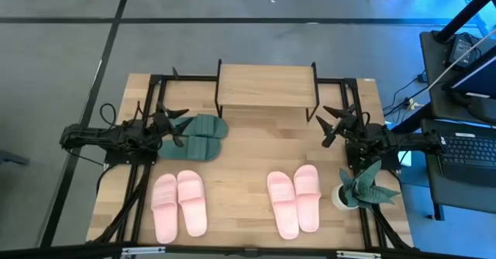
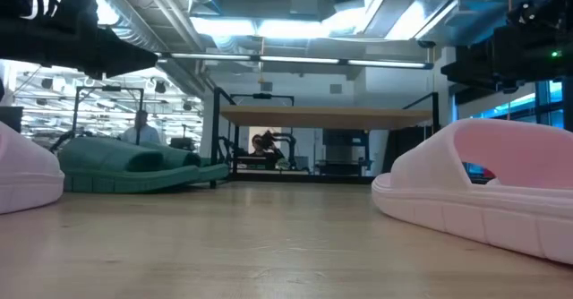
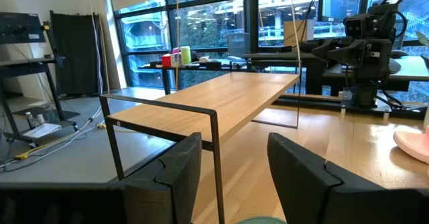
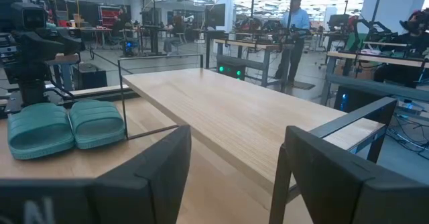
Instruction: Pick and place slides into the shelf
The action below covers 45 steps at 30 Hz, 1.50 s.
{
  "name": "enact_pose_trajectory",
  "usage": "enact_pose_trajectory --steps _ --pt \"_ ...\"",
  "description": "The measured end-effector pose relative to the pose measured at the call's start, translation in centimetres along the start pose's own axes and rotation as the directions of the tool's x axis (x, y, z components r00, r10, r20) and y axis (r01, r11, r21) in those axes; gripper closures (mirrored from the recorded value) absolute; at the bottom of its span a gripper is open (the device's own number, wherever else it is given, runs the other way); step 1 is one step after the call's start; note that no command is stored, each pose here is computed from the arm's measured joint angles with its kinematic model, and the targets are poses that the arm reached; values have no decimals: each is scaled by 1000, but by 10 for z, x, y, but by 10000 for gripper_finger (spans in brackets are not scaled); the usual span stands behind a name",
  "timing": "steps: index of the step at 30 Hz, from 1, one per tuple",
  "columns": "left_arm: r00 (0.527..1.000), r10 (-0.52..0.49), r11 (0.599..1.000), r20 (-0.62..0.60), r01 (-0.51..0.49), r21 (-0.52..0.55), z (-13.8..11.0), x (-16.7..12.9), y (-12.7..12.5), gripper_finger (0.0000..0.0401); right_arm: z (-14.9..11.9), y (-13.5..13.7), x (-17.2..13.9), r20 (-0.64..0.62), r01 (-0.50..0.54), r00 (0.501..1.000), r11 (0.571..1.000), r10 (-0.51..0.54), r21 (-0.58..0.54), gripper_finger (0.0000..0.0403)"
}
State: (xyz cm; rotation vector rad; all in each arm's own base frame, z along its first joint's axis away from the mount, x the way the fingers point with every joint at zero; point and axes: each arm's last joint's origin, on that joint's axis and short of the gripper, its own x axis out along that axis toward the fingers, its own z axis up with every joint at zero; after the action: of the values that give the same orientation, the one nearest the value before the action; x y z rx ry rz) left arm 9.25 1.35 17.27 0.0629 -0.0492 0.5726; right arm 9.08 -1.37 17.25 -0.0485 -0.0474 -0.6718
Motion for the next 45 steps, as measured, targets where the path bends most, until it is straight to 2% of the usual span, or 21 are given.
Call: enact_pose_trajectory --steps 38,43,45 --pt "1000 0 1000 0 0 0 0 0 0 237 0 0 0 2 1 1000 1000 -1 1 161" --pt "1000 0 1000 0 0 0 0 0 0 237 3 0 0 22 0 1000 995 -2 96 161" --pt "1000 0 1000 0 0 0 0 0 0 237 4 0 0 33 0 999 995 -3 97 161"
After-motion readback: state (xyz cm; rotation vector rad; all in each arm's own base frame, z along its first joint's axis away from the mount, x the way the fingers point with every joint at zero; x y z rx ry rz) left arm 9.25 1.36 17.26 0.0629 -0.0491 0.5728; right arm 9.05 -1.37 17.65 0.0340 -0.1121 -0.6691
